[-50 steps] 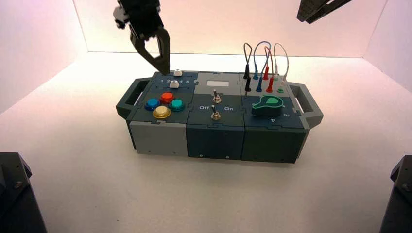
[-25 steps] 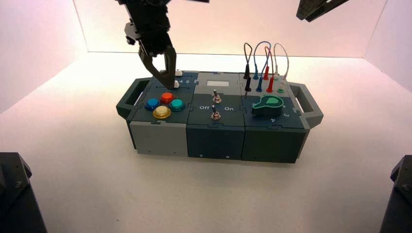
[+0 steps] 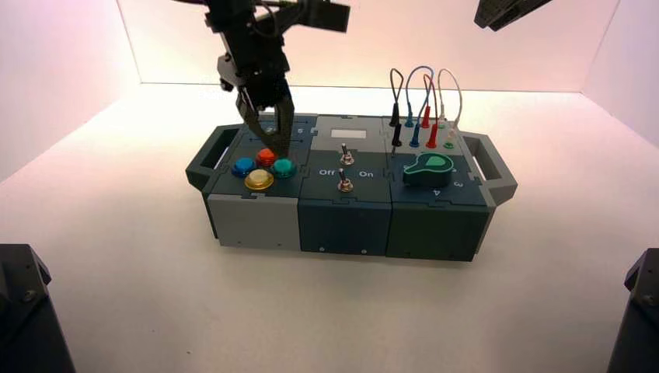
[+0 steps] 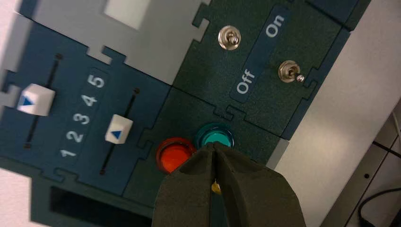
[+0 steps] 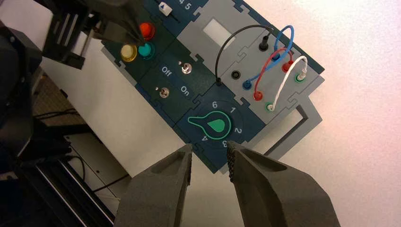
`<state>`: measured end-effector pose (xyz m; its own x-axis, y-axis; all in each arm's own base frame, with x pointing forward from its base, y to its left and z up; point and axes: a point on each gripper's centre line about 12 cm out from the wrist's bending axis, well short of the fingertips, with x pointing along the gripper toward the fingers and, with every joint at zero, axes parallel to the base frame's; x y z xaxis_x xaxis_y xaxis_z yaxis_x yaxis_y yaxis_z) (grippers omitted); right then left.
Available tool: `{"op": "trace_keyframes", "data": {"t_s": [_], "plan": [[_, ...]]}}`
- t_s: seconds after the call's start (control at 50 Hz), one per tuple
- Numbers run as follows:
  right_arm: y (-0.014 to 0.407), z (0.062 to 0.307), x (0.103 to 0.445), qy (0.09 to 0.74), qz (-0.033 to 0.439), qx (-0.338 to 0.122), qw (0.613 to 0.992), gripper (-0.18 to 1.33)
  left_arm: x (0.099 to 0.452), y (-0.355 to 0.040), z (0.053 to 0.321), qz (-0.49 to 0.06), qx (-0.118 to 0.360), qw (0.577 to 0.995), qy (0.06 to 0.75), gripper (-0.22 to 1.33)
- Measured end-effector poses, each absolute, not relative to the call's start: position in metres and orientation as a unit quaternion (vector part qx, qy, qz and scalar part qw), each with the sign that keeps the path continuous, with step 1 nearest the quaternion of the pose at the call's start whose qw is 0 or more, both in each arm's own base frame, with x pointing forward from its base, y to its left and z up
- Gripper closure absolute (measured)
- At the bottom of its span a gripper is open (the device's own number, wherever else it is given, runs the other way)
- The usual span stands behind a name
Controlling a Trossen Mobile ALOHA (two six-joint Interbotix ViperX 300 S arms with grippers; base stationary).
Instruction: Push the green button with the left gripper.
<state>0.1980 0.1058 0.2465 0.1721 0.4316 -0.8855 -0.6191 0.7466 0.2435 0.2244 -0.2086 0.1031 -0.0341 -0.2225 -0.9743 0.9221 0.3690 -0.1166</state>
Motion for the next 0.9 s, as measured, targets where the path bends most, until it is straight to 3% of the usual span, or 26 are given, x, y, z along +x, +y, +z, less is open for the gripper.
{"op": "trace_keyframes", "data": {"t_s": [0.62, 0.9], "plan": [[0.106, 0.248, 0.200, 0.541, 0.345, -0.087, 0.762, 0.31, 0.226, -0.216, 0.096, -0.466, 0.321, 0.612, 0.553, 1.28], [0.104, 0.247, 0.201, 0.541, 0.339, -0.099, 0.763, 0.32, 0.218, -0.211, 0.131, -0.479, 0.334, 0.610, 0.535, 1.28]]}}
